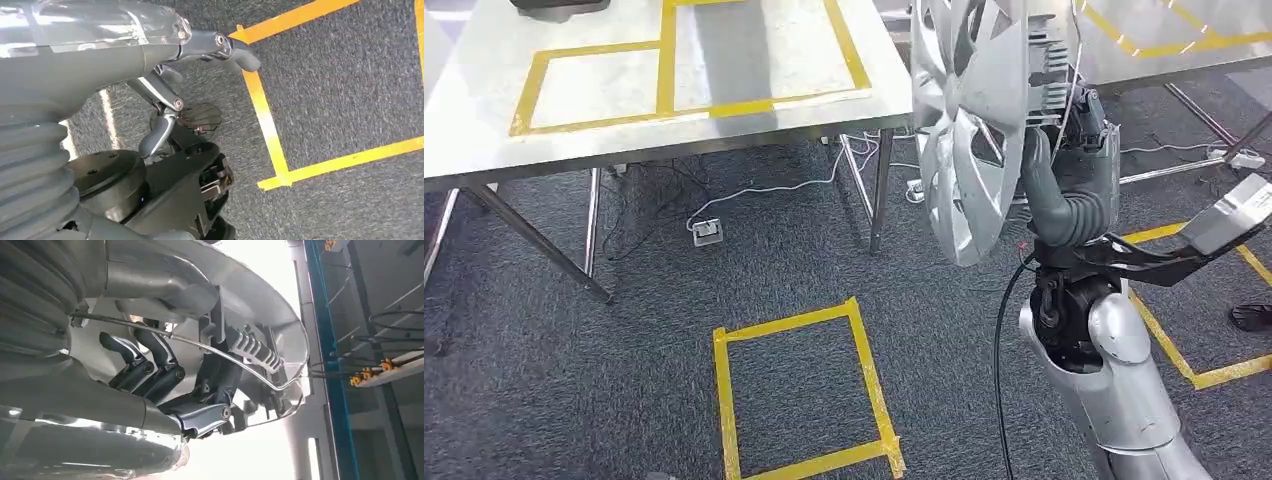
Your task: Take the parts from the cabinet and place them on the table.
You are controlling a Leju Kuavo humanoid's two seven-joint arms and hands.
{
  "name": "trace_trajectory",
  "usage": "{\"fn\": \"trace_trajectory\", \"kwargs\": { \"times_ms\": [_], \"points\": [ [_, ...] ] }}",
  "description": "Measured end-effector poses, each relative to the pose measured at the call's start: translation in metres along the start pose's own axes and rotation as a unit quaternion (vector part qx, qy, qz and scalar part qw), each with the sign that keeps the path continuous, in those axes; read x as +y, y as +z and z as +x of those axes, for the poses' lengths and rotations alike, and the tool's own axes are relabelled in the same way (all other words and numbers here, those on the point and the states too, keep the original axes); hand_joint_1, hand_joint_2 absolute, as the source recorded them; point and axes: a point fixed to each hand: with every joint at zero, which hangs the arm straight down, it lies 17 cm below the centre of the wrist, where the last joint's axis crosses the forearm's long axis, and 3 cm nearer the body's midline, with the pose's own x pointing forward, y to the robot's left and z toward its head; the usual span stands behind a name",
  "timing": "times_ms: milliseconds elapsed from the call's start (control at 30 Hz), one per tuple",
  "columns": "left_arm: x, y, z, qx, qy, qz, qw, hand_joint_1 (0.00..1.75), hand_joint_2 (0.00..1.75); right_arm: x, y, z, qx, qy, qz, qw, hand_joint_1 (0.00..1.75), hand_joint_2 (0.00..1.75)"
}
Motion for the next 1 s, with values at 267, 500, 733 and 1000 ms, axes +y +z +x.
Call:
{"fn": "trace_trajectory", "kwargs": {
  "times_ms": [267,500,733,1000],
  "points": [
    [0.0,0.0,-0.001,0.0,0.002,0.0,1.0,0.0,1.75,-0.003,0.001,-0.008,0.017,0.011,-0.009,1.0,1.75,1.75],
    [-0.001,0.0,0.0,0.0,0.0,-0.001,1.0,0.0,1.75,0.004,0.003,-0.016,0.034,0.011,0.0,0.999,1.75,1.75],
    [-0.001,0.0,0.0,0.0,0.001,-0.001,1.0,0.0,1.75,0.014,0.001,-0.024,0.043,0.008,0.016,0.999,1.75,1.75],
    [-0.002,0.001,0.0,0.0,0.003,-0.001,1.0,0.0,1.75,0.024,-0.003,-0.025,0.045,0.005,0.031,0.999,1.75,1.75]
  ]
}}
